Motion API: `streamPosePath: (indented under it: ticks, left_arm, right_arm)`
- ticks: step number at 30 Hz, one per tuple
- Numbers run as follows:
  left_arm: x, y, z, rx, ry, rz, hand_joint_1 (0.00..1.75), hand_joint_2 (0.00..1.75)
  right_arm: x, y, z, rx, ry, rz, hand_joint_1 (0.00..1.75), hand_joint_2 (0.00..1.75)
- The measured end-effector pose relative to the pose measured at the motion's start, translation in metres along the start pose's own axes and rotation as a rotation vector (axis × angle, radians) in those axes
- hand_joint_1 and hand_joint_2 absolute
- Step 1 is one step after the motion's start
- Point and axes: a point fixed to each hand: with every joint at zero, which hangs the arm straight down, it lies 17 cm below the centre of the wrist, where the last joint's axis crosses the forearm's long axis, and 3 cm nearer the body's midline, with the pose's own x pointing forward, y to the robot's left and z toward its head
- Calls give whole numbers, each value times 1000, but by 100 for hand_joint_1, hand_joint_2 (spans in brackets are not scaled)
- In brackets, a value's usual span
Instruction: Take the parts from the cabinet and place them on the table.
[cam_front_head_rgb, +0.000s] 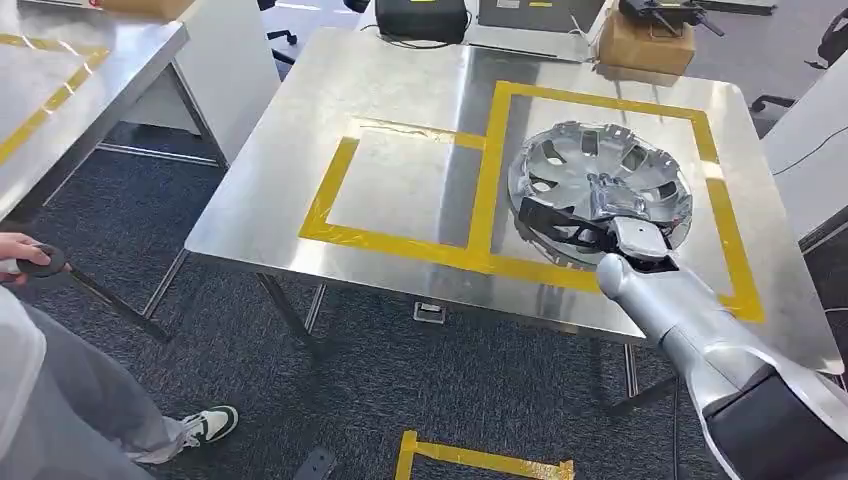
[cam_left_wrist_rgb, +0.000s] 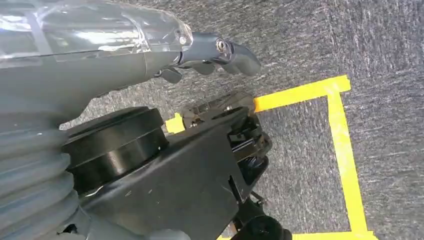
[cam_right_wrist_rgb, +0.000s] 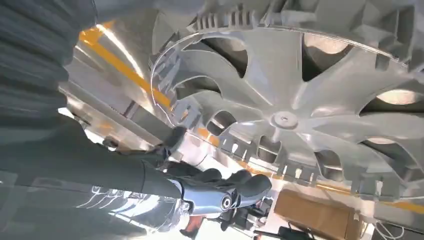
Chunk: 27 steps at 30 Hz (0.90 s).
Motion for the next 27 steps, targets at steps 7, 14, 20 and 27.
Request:
streamPosePath:
  ticks: [7, 14, 20, 27]
  left_arm:
    - [0, 0, 0, -2, -1, -1, 0, 175]
    - [-2, 1, 1, 7, 0, -2, 0, 175]
    - [-9, 2, 4, 32, -2, 40, 0, 175]
    - [-24, 3, 10, 59, 28, 93, 0, 175]
  right_arm:
    - [50, -37, 2, -83, -157, -261, 0, 175]
    - [139, -159, 46, -287, -433, -866, 0, 175]
    - [154, -251, 142, -445, -745, -1457, 0, 175]
    - [95, -270, 245, -593, -957, -1754, 0, 175]
